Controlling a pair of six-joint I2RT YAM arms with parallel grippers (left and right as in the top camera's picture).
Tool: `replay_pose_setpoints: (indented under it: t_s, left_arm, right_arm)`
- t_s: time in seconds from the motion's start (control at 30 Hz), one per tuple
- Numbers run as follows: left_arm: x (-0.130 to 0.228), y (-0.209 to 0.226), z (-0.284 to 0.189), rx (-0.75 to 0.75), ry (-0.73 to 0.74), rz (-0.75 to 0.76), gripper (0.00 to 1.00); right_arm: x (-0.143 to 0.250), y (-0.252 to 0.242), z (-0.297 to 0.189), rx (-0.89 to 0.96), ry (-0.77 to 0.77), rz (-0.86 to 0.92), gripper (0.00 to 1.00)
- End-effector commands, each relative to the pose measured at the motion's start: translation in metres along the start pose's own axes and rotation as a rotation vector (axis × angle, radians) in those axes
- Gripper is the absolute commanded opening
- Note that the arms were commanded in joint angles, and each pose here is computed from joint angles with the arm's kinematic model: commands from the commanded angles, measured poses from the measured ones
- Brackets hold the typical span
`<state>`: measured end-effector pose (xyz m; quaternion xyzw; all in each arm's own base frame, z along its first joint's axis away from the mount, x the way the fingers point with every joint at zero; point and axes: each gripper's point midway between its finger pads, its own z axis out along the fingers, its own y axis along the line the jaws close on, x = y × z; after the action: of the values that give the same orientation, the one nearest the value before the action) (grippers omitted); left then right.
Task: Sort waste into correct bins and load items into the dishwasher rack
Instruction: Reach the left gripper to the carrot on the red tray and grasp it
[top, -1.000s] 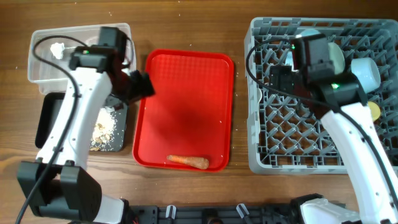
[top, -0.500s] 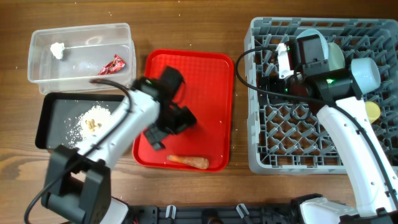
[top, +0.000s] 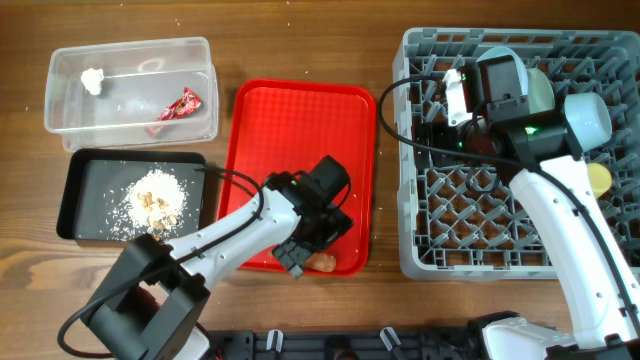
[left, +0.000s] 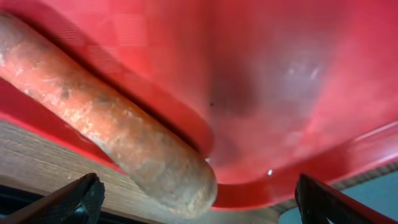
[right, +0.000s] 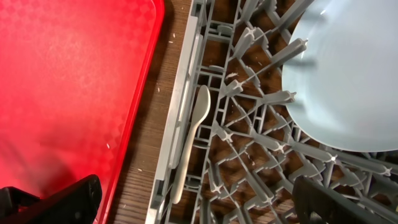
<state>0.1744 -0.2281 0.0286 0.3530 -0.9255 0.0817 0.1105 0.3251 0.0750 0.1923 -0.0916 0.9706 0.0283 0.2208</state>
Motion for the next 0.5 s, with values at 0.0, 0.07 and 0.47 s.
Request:
replay_pose_setpoints:
  t_s: [0.0,0.07,0.47]
  left_arm:
    - [-0.006,0.004,0.012,-0.004,-0.02,-0.053,0.99]
    - [-0.008,0.003,0.017,0.018,-0.025,-0.047,0.99]
    - [-0.049,-0.012,0.02,0.08,-0.24,-0.042,0.86]
  right_arm:
    - [0.0,0.003,0.003,-0.014,0.003,-0.014,1.0]
    - [0.0,0.003,0.003,-0.014,0.004,-0.013,1.0]
    - [-0.001,0.004,0.003,-0.014,0.003,-0.014,1.0]
